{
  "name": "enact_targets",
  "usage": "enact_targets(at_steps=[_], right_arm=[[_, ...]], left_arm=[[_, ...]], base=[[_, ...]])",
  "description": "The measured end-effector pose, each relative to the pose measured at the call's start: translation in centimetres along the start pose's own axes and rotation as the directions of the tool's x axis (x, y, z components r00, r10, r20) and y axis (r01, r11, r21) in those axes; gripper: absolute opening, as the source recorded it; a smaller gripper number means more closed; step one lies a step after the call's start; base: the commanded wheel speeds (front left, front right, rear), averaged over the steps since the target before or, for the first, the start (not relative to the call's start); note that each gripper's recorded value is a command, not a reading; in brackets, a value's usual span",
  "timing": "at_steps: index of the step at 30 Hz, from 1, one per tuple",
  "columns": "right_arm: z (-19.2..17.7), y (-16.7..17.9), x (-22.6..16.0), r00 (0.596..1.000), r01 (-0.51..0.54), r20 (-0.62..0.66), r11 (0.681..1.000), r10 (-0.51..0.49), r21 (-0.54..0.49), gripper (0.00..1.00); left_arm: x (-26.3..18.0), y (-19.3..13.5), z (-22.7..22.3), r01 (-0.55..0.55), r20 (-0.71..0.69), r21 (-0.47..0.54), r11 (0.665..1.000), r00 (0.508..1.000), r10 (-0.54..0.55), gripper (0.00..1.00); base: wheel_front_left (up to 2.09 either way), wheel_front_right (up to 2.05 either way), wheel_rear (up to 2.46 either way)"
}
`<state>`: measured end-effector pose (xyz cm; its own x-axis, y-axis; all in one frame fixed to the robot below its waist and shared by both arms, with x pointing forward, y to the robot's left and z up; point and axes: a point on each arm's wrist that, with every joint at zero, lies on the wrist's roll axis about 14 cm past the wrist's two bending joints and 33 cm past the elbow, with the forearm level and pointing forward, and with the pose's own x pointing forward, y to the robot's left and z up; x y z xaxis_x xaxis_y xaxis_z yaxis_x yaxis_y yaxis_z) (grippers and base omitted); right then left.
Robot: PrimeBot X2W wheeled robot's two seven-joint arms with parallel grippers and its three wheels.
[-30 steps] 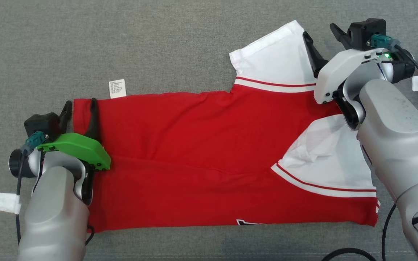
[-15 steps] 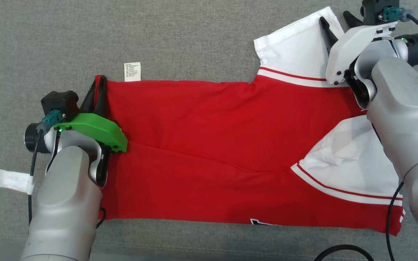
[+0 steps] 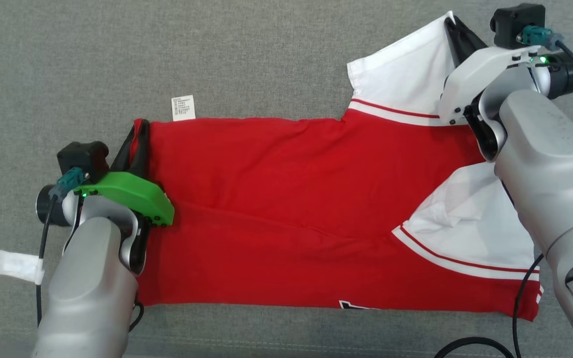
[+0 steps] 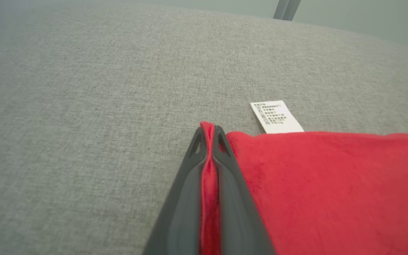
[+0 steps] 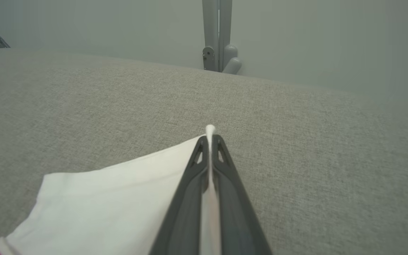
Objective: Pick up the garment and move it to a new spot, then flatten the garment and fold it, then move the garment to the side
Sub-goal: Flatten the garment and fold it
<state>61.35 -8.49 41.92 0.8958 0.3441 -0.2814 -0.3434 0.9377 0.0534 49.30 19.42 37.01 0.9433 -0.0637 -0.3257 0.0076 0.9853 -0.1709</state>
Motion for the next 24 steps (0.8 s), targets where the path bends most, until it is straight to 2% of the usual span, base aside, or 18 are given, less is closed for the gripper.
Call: enact_targets(at_steps=[7,10,16,24], right_arm=[[3.1,0.6,-3.8,0.994,-0.004,0.11,1.0,0.001,0.026,0.0],[5.4,0.3,-6.0,0.982,-0.002,0.188,1.0,-0.003,0.022,0.0],[7.1,-0.1,-11.1,0.958,0.011,0.284,0.999,-0.024,0.048,0.0],[3.8,-0.3,-17.2,0.957,0.037,0.281,0.992,-0.071,0.125,0.0]], left_arm=[[-2.7,0.2,1.2,-0.006,0.036,-0.012,1.0,0.999,0.007,0.0],[-3.7,0.1,2.2,-0.003,0.067,-0.014,1.0,0.998,0.004,0.0],[-5.7,-0.4,3.3,0.016,0.105,-0.01,1.0,0.994,-0.015,0.0],[-7.2,-2.5,4.0,0.078,0.141,-0.008,0.997,0.987,-0.076,0.0]], base=[[0.0,0.0,0.0],[0.0,0.0,0.0],[0.0,0.0,0.0],[0.0,0.0,0.0]])
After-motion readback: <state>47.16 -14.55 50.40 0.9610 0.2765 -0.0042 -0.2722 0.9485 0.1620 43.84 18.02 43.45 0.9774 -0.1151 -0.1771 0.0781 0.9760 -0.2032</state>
